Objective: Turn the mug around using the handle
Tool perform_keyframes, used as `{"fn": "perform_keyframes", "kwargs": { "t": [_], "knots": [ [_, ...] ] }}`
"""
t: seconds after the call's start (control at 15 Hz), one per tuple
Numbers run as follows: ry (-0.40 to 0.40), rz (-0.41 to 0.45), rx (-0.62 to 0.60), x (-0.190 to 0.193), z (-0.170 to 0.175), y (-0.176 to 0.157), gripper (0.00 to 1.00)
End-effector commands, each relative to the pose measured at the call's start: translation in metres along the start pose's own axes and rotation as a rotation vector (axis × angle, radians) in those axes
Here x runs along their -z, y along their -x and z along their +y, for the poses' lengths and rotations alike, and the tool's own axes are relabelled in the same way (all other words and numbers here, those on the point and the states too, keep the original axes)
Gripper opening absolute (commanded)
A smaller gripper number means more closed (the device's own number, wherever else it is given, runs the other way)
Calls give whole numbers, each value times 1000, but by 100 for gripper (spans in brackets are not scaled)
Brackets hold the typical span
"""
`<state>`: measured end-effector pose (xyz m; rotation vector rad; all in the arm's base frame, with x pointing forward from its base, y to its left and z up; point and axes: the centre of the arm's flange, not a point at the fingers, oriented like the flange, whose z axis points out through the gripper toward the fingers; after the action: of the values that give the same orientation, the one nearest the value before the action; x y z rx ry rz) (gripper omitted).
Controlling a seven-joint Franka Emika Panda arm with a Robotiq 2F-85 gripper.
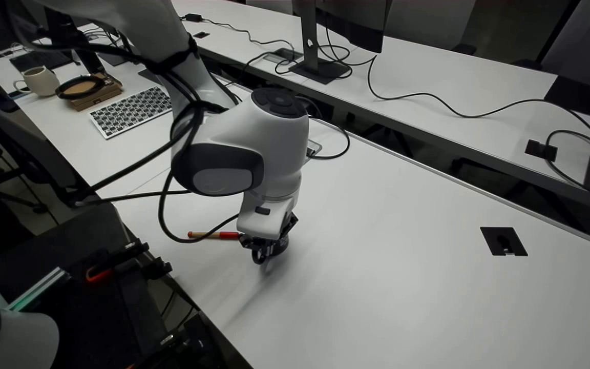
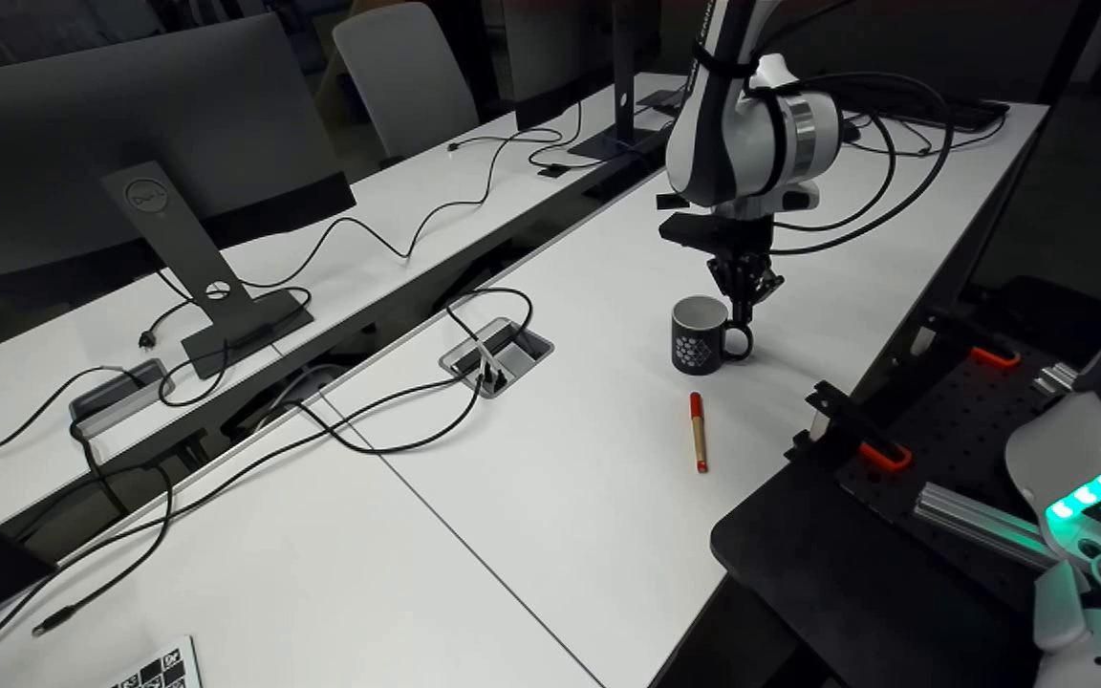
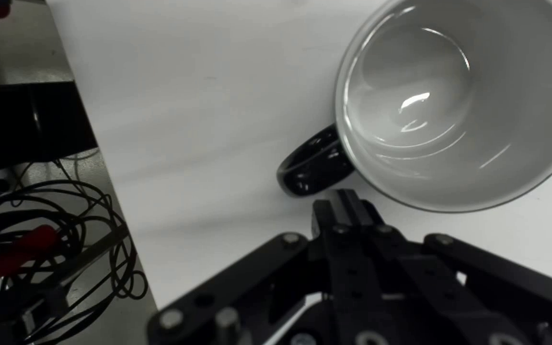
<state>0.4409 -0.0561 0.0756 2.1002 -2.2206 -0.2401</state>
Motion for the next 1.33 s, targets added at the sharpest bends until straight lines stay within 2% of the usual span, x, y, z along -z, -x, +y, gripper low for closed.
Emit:
{"fn": "perform_keyframes", "kwargs": {
  "t": [0.0,1.27],
  "knots": [
    [-7,-1,8,2,-1,1,0],
    [25,-27,-14,-7,21,12,0]
  ]
}}
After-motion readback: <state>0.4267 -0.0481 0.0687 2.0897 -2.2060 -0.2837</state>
